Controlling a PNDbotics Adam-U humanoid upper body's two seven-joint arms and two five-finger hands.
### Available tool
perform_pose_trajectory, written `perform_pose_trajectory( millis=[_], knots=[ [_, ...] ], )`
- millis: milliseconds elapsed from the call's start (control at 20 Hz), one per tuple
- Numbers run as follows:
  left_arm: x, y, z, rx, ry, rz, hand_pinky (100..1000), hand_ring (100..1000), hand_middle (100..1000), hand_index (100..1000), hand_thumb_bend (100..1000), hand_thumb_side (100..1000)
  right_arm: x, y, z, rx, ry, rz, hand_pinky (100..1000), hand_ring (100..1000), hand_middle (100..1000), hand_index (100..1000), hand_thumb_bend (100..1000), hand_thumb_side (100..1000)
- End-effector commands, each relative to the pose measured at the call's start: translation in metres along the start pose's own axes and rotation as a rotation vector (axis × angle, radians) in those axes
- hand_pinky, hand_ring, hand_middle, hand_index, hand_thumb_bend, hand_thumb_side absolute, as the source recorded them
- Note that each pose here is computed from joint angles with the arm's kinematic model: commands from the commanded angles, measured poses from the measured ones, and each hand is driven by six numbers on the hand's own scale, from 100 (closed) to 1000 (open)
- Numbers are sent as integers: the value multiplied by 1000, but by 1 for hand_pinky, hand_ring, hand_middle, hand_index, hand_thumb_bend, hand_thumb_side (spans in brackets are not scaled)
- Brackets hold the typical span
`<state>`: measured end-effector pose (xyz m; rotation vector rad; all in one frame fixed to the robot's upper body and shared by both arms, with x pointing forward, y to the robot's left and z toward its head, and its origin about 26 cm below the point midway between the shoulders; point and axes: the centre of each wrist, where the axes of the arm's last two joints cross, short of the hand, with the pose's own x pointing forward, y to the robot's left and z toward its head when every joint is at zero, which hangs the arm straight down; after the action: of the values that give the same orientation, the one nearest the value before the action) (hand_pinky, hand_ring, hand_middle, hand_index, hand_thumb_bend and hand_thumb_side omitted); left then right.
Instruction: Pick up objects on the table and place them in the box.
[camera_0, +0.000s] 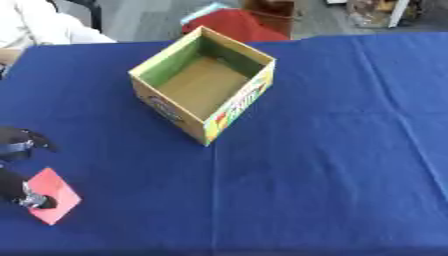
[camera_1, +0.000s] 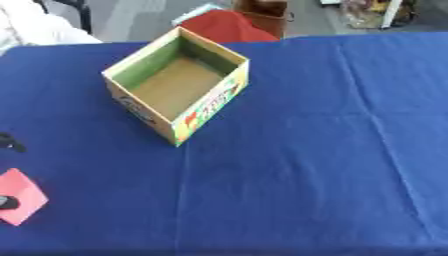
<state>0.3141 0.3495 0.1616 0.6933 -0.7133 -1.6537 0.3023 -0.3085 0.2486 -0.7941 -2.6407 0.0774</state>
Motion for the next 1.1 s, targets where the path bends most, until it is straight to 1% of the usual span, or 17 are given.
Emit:
perform_pose_trajectory(
  millis=[50, 100, 150, 200, 250, 300, 350, 400, 450, 500, 550, 650, 700, 750, 1100],
  knots=[
    [0, 6, 1, 4, -11, 2, 651, 774, 872, 924, 593, 528, 6, -2, -7, -6, -31, -9, 695, 752, 861, 782, 100, 999],
    [2, 5, 0, 0, -19, 2, 641, 765, 862, 918, 589, 526, 6, -1, -6, -6, -31, -10, 695, 752, 861, 782, 100, 999],
    [2, 5, -1, -3, -24, 0, 602, 731, 819, 891, 578, 518, 6, -2, -6, -6, -30, -10, 695, 753, 861, 782, 100, 999],
    [3, 4, -1, -5, -28, -1, 589, 718, 805, 883, 571, 516, 6, -2, -6, -8, -30, -9, 695, 753, 861, 782, 100, 998],
    [3, 4, -1, -4, -29, -3, 537, 661, 740, 851, 533, 501, 6, -2, -6, -9, -30, -8, 695, 753, 861, 782, 100, 998],
    [3, 4, -1, -3, -29, -5, 530, 654, 733, 848, 528, 498, 6, -2, -6, -10, -30, -7, 695, 753, 861, 782, 100, 998],
    [2, 4, -1, -4, -28, -5, 474, 601, 693, 804, 483, 473, 6, -2, -6, -11, -28, -7, 695, 753, 861, 782, 100, 999],
    [2, 4, -1, -6, -25, -5, 462, 592, 687, 794, 475, 466, 6, -2, -6, -11, -28, -7, 695, 753, 861, 782, 100, 999],
    [2, 4, -1, -6, -24, -4, 420, 558, 647, 734, 424, 427, 6, -2, -6, -11, -27, -7, 695, 753, 861, 782, 100, 999],
    [2, 4, -1, -4, -24, -1, 413, 551, 635, 720, 413, 422, 6, -2, -6, -12, -27, -7, 695, 753, 861, 782, 100, 999],
    [1, 4, -1, 0, -24, 1, 393, 533, 605, 674, 366, 395, 6, -2, -6, -13, -27, -6, 695, 753, 861, 782, 100, 999],
    [1, 5, 0, 13, -23, 7, 373, 518, 579, 639, 310, 361, 6, -3, -6, -13, -27, -4, 695, 753, 861, 782, 100, 999],
    [0, 6, 1, 22, -23, 9, 372, 518, 578, 638, 307, 360, 6, -3, -6, -13, -27, -4, 695, 753, 861, 782, 100, 999],
    [0, 8, 2, 32, -24, 11, 374, 519, 574, 634, 284, 346, 6, -3, -6, -13, -26, -3, 695, 753, 861, 782, 100, 999],
    [4, 30, 20, 138, -35, -6, 351, 504, 570, 634, 244, 319, 5, -4, -6, -13, -27, 3, 696, 753, 860, 782, 100, 999]
  ],
)
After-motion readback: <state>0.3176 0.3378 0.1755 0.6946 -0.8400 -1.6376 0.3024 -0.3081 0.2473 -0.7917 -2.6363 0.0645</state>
